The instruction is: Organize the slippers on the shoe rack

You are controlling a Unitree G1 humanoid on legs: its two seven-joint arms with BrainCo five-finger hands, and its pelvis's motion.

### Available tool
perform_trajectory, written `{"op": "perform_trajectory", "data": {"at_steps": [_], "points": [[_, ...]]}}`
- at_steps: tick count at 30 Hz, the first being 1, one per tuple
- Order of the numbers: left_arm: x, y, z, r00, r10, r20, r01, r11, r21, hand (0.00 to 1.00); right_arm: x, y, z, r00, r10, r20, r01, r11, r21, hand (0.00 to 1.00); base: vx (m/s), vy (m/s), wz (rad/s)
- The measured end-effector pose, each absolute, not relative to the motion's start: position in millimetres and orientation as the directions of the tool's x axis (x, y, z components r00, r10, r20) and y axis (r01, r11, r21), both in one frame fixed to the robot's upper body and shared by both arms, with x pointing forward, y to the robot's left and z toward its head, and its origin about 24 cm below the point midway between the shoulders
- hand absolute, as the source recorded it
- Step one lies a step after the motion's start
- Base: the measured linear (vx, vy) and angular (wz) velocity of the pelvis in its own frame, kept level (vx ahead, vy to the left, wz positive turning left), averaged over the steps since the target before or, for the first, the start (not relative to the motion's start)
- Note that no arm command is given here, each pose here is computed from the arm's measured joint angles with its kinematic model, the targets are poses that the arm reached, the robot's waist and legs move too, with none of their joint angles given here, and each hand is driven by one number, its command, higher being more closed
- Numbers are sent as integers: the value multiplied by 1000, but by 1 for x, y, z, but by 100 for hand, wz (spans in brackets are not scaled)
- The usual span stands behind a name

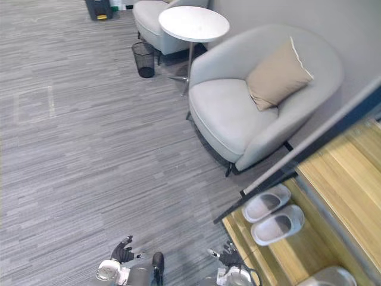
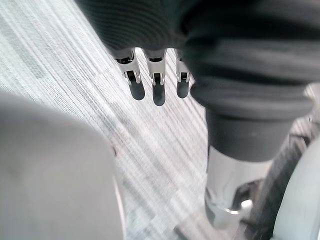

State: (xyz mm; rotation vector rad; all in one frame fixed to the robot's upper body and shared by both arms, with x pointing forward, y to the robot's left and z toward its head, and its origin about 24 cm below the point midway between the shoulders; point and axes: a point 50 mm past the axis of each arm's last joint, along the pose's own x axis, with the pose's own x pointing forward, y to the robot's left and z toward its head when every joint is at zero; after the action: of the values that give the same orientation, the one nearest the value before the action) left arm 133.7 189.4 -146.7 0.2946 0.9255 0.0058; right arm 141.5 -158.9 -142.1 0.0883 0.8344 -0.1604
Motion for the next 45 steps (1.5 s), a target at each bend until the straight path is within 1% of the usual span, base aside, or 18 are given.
{"op": "perform_trajectory", "data": {"at_steps": [4, 7, 10, 13, 17, 19, 21, 24, 28, 30, 35, 38, 40, 42, 43, 44, 45], "points": [[132, 185, -148, 600, 123, -791, 115, 965, 237, 0, 140, -166, -142, 661, -119, -741, 179, 984, 2, 0, 169, -66, 84], [126, 177, -151, 582, 109, -806, 114, 970, 214, 0, 122, -178, -148, 616, -153, -773, 201, 979, -34, 0, 264, -189, 119], [124, 175, -152, 577, 131, -806, 31, 983, 183, 0, 122, -185, -148, 609, -180, -773, 232, 972, -43, 0, 367, -147, 66], [133, 173, -145, 619, 148, -771, -33, 986, 163, 0, 122, -181, -146, 623, -169, -764, 222, 974, -35, 0, 298, -56, 61], [144, 166, -141, 648, 126, -751, -26, 989, 144, 0, 135, -179, -140, 658, -163, -735, 209, 977, -30, 0, 253, 0, 45], [144, 161, -142, 646, 108, -756, -3, 990, 139, 0, 133, -185, -141, 649, -178, -740, 214, 976, -48, 0, 336, 149, 85], [146, 165, -142, 645, 113, -756, 12, 987, 158, 0, 134, -179, -143, 636, -167, -753, 214, 976, -35, 0, 369, 182, 78], [137, 179, -145, 617, 143, -774, 8, 982, 188, 0, 148, -177, -140, 655, -158, -739, 202, 979, -30, 0, 407, 229, 46], [128, 185, -149, 589, 158, -793, 0, 981, 196, 0, 141, -175, -143, 642, -145, -752, 187, 982, -30, 0, 350, 123, 65], [127, 187, -149, 586, 163, -794, -3, 980, 198, 0, 133, -173, -145, 629, -136, -765, 183, 983, -24, 0, 315, -15, 60], [131, 181, -149, 584, 159, -796, -28, 984, 176, 0, 140, -178, -142, 652, -144, -745, 178, 983, -34, 0, 375, -122, 42], [128, 179, -151, 571, 152, -807, -19, 985, 172, 0, 134, -184, -144, 630, -167, -758, 202, 978, -47, 0, 527, -248, 64], [129, 175, -152, 573, 139, -807, -5, 986, 167, 0, 140, -186, -142, 638, -171, -751, 206, 977, -48, 0, 581, -232, 25], [132, 174, -150, 583, 161, -796, -79, 987, 142, 0, 140, -186, -140, 647, -175, -742, 214, 976, -44, 0, 637, -252, 37], [134, 174, -149, 589, 166, -791, -94, 986, 137, 0, 140, -185, -140, 648, -172, -742, 210, 977, -43, 0, 643, -205, 15], [131, 175, -147, 594, 191, -782, -145, 981, 129, 0, 142, -179, -139, 661, -154, -734, 193, 981, -32, 0, 512, -83, -34], [132, 176, -145, 605, 201, -770, -162, 978, 128, 0, 146, -174, -137, 677, -138, -723, 179, 984, -20, 0, 600, -85, -52]]}}
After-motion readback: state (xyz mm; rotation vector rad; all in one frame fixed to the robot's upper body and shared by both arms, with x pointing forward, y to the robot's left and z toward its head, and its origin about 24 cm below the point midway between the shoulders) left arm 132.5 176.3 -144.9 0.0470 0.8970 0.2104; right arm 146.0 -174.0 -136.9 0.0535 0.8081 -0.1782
